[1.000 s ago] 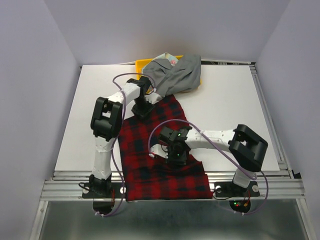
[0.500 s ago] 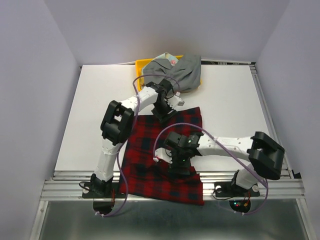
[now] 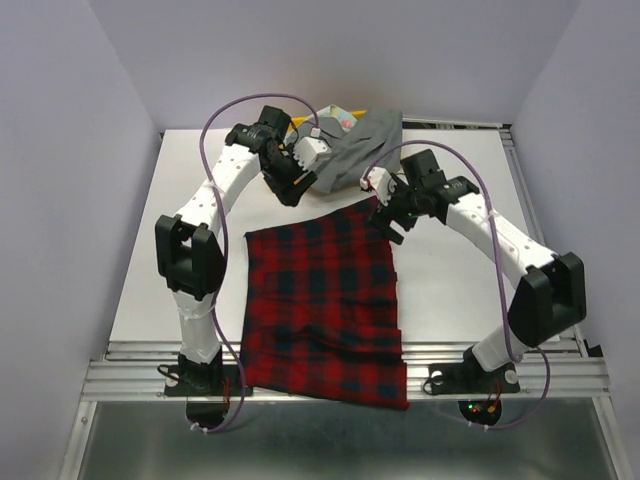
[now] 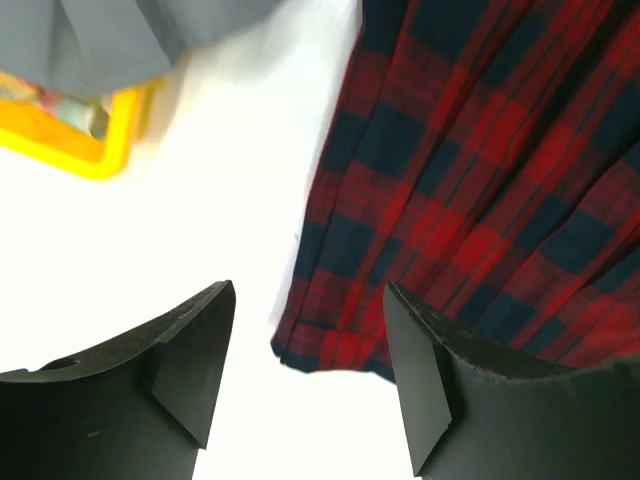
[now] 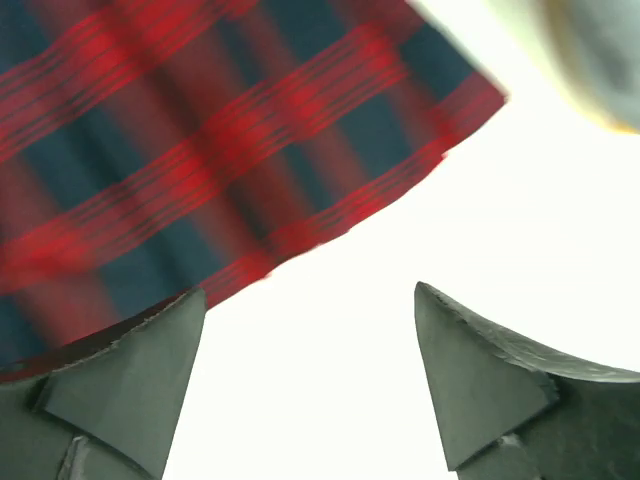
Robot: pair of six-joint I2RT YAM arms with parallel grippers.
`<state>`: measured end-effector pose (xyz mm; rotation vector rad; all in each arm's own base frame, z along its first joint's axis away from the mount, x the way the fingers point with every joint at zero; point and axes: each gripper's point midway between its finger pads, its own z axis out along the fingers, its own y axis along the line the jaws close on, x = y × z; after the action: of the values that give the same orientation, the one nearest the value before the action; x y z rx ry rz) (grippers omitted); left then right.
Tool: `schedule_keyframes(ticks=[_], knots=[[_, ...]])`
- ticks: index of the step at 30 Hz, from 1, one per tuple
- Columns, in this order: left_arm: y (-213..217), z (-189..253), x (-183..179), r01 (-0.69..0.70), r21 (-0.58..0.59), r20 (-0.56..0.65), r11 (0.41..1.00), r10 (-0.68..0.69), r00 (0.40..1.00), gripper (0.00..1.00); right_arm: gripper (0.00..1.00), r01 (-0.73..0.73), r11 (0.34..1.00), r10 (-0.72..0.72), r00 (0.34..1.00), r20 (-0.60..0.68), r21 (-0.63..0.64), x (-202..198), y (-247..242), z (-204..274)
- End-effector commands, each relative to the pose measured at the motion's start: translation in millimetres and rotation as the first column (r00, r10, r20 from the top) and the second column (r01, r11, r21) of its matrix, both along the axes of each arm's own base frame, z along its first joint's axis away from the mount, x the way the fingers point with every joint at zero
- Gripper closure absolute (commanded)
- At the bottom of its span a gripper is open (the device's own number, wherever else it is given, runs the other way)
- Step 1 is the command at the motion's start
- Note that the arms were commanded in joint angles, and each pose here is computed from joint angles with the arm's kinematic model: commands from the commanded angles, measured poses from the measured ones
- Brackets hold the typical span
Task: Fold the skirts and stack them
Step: Flatten the skirt out
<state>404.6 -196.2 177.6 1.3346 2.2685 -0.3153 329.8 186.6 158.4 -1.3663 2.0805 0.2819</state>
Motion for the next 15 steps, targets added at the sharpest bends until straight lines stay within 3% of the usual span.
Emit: schedule_keyframes(ticks=[1,8,15], knots=[[33.2,-22.9,-5.4,0.021,0.056,-0.038,0.998,-0.019,0.999,0.28,0.09,-0.008,0.999,0.006,0.999,0.037,0.048,44.5,13.7,0.3],[60.1,-37.8,-3.9,-0.011,0.055,-0.041,0.998,0.013,0.999,0.29,0.00,0.098,0.984,-0.104,0.994,0.030,0.150,112.8,20.9,-17.9],[70.2,-53.2,-10.2,-0.001,0.055,-0.061,0.999,0.004,0.998,0.29,0.00,-0.051,0.970,0.016,0.990,0.144,0.239,120.3,43.1,-16.7]])
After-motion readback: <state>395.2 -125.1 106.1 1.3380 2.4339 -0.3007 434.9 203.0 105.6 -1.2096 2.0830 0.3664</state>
